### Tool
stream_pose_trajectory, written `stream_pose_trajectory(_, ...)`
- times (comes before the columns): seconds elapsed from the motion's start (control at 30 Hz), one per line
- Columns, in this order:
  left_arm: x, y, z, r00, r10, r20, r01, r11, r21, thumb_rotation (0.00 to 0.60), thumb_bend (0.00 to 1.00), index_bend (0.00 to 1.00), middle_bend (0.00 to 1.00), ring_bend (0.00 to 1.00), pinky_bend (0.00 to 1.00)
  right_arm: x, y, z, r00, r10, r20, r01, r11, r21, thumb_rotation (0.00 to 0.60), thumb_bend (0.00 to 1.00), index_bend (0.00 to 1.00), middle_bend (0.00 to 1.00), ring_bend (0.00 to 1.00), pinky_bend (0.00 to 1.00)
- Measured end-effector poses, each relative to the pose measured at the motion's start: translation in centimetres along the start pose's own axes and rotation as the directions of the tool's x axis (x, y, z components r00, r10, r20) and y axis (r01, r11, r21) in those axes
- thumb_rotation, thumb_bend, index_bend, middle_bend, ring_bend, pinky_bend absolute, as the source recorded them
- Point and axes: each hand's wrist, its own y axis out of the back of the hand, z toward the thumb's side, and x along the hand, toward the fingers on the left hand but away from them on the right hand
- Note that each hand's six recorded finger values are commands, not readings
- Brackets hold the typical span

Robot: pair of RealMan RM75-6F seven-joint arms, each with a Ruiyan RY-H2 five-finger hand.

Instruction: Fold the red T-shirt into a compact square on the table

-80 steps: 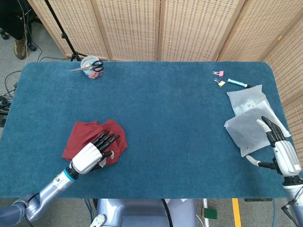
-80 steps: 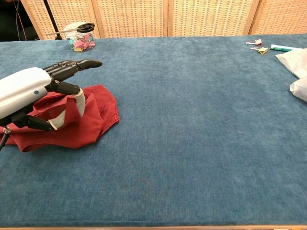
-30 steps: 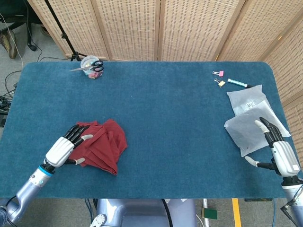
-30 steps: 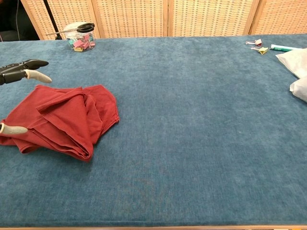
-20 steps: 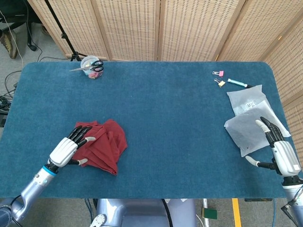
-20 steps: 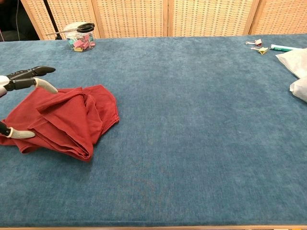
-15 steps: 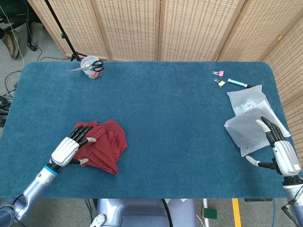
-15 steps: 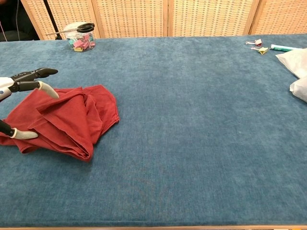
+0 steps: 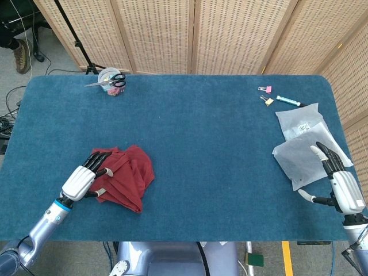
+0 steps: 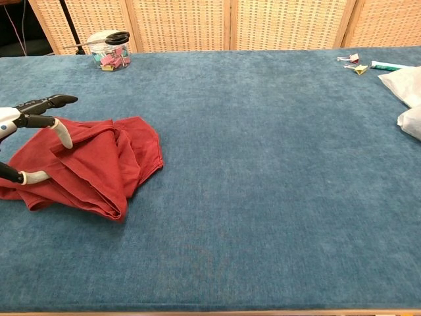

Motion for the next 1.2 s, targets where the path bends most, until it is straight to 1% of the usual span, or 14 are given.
stream_pose_trajectory(0.17, 0.2, -0.1, 0.0, 1.000, 0.001, -0.001, -0.001, 1.000, 0.005, 0.600, 0.35, 0.50, 0.00, 0.00, 0.00, 0.0, 0.0, 0.0, 1.000, 0.000, 0.001, 0.000, 1.000, 0.000, 0.600, 0.00, 0.00, 0.00, 0.00, 0.00)
stream_pose_trajectory(0.3, 0.3, -0.3, 0.0, 1.000, -0.001, -0.003, 0.001, 1.000, 0.009, 0.600, 0.36, 0.55, 0.00, 0.00, 0.00, 0.0, 0.0, 0.0, 1.000, -0.001, 0.001, 0.001, 1.000, -0.001, 0.600, 0.00, 0.00, 0.00, 0.00, 0.00)
stream_pose_trajectory(0.5, 0.6, -0.3, 0.1, 1.000, 0.004, -0.003, -0.004, 1.000, 0.013, 0.600, 0.39, 0.59, 0.00, 0.00, 0.00, 0.0, 0.1, 0.0, 1.000, -0.001, 0.001, 0.001, 1.000, -0.004, 0.600, 0.00, 0.00, 0.00, 0.00, 0.00)
stream_pose_trajectory(0.67, 0.7, -0.3, 0.0, 1.000, 0.009, -0.004, -0.009, 1.000, 0.022, 0.600, 0.45, 0.64, 0.00, 0.00, 0.00, 0.0, 0.1, 0.0, 1.000, -0.001, 0.001, 0.001, 1.000, -0.006, 0.600, 0.00, 0.00, 0.00, 0.00, 0.00)
stream_pose_trajectory(0.97, 0.7, -0.3, 0.0, 1.000, 0.011, -0.001, -0.011, 0.999, 0.040, 0.600, 0.55, 0.68, 0.00, 0.00, 0.00, 0.0, 0.1, -0.1, 1.000, 0.000, 0.002, 0.000, 1.000, -0.009, 0.600, 0.00, 0.00, 0.00, 0.00, 0.00)
stream_pose_trajectory(1.2, 1.1, 0.4, 0.3, 0.999, 0.033, 0.025, -0.035, 0.997, 0.075, 0.600, 0.56, 0.69, 0.00, 0.00, 0.00, 0.0, 0.0, -0.1, 1.000, 0.002, 0.003, -0.002, 1.000, -0.007, 0.600, 0.00, 0.00, 0.00, 0.00, 0.00)
